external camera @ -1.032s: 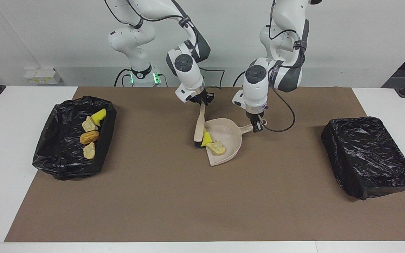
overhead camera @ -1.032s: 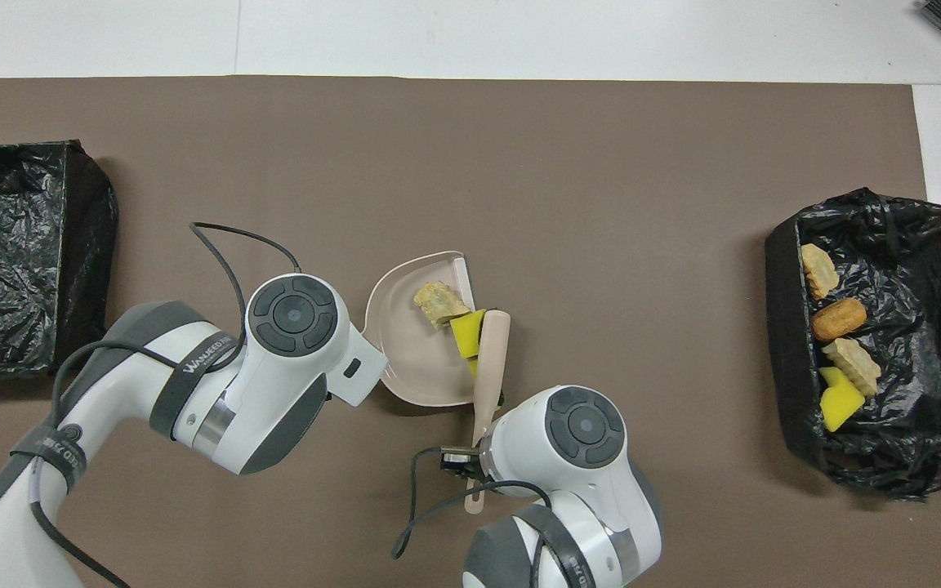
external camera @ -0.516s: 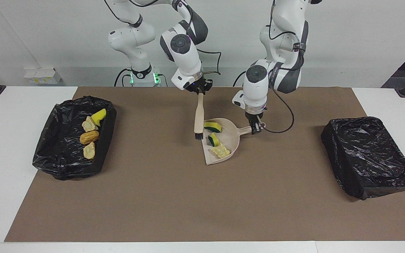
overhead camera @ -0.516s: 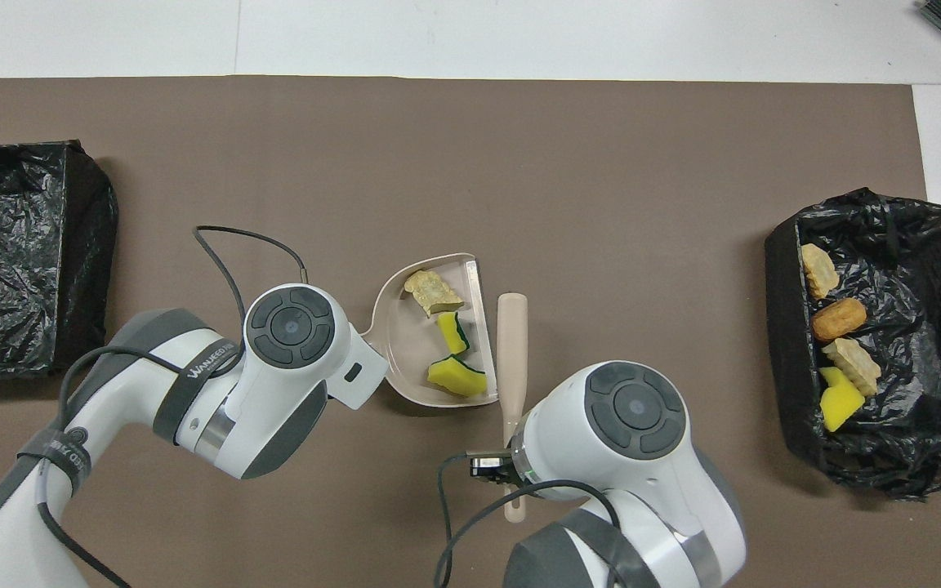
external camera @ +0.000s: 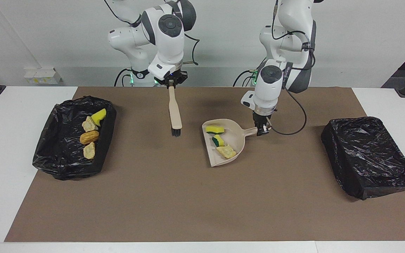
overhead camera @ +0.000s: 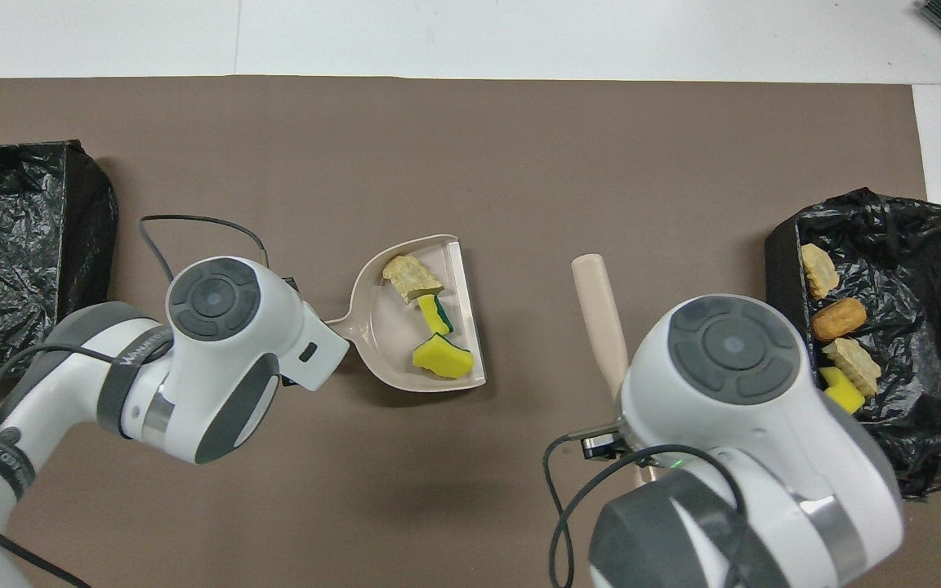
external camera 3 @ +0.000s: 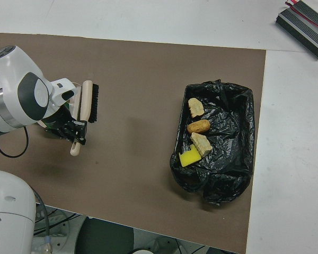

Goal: Sweep and dump trash in bin
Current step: 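Carry the loaded dustpan toward the bin with the left gripper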

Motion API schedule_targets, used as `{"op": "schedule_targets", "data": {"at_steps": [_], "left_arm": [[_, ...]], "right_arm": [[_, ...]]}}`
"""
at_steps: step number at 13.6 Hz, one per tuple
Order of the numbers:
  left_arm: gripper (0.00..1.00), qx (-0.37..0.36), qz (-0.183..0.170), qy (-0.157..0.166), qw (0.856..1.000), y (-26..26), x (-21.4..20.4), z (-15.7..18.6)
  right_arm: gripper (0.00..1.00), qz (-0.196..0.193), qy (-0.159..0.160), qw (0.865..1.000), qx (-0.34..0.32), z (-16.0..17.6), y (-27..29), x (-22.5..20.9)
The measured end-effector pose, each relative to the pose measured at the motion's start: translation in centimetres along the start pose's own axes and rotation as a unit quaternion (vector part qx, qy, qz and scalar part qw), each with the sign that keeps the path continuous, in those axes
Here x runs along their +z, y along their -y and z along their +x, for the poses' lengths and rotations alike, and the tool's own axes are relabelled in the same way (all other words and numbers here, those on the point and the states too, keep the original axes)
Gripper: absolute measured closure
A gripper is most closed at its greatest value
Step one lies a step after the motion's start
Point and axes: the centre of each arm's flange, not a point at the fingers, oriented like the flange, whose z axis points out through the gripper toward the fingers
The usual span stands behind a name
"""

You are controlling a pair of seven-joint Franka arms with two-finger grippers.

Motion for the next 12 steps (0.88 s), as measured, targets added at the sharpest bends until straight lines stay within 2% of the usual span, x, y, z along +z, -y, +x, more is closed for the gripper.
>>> {"op": "schedule_targets", "data": {"at_steps": [2,4,6,8,10,12], "left_arm": [[0.67,-0.001,0.008,-0.034,0.999,1.9,-3.4,-3.5],[0.67,-0.001,0.005,-0.054,0.999,3.3,-7.1,-6.8],[0.67,-0.001,0.002,-0.077,0.997,4.5,-9.7,-10.5],[0.67,0.004,-0.006,-0.101,0.995,5.1,-11.2,-15.1],[0.67,0.007,-0.008,-0.112,0.994,5.4,-12.6,-19.0],[0.67,0.006,0.000,-0.114,0.994,5.7,-14.2,-20.0]], "right_arm": [[0.74,0.012,0.003,1.000,0.003,0.3,-1.5,-0.2],[0.74,0.051,0.016,0.998,0.015,-0.1,0.0,-0.1],[0.74,0.082,0.036,0.995,0.034,-0.5,3.5,1.2],[0.74,0.095,0.048,0.993,0.045,-1.0,8.5,3.5],[0.74,0.098,0.045,0.993,0.053,-1.9,13.5,5.7],[0.74,0.104,0.031,0.992,0.058,-2.5,16.8,8.3]]}}
